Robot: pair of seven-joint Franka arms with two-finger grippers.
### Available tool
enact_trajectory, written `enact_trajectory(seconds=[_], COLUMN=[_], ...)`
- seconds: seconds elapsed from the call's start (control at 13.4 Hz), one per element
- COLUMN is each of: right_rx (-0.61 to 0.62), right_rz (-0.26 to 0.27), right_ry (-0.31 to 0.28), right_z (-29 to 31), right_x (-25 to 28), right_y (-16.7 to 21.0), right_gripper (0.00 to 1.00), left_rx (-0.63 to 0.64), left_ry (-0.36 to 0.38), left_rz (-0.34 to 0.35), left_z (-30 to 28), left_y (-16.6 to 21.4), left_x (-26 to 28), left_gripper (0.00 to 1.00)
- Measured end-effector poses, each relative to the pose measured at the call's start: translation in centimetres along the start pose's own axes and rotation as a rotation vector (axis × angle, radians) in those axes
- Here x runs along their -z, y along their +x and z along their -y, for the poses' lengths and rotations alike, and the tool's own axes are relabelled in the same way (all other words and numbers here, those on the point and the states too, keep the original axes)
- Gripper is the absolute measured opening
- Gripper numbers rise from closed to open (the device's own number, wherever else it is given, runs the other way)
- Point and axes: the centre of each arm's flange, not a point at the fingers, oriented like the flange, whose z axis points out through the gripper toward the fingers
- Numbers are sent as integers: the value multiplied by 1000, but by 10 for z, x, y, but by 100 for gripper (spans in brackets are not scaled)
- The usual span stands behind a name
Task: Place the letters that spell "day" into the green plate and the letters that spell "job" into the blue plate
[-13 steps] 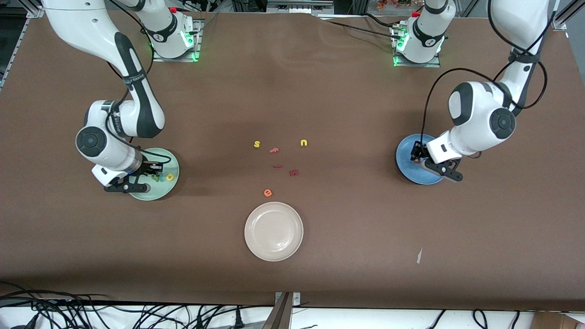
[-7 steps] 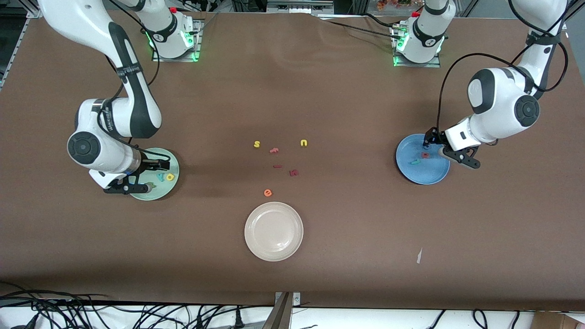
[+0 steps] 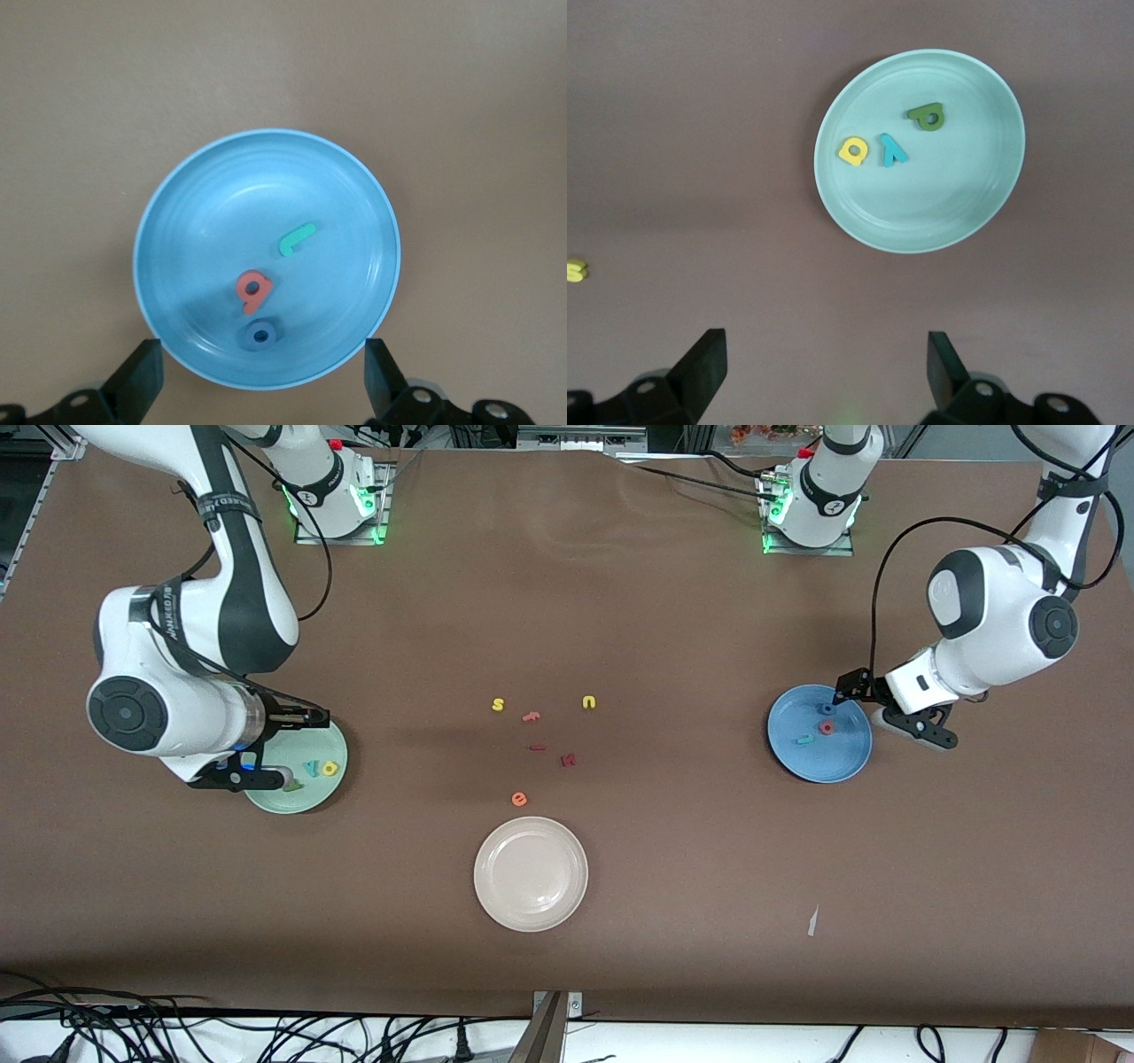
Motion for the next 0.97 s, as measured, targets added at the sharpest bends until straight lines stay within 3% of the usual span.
enact_trajectory(seconds=[0.3,0.45,0.75,0.97], right_rx=[-1,-3,-15,-47], right_rz=[49,24,-40,-94], right_ry=[-7,5,60,89], right_z=[-1,-7,-33,-61], right_x=[47,73,109,136], right_y=[-20,-31,-47,-64], right_gripper=[100,100,100,100], left_rx=[-40,-78,-179,-190], left_ry=[34,35,180,183], left_rz=[-93,-105,-53,-36], left_z=[-17,-32,-59,-79], left_y=[12,15,7,-5], left_x=[53,116,281,340], left_gripper=[100,100,100,100])
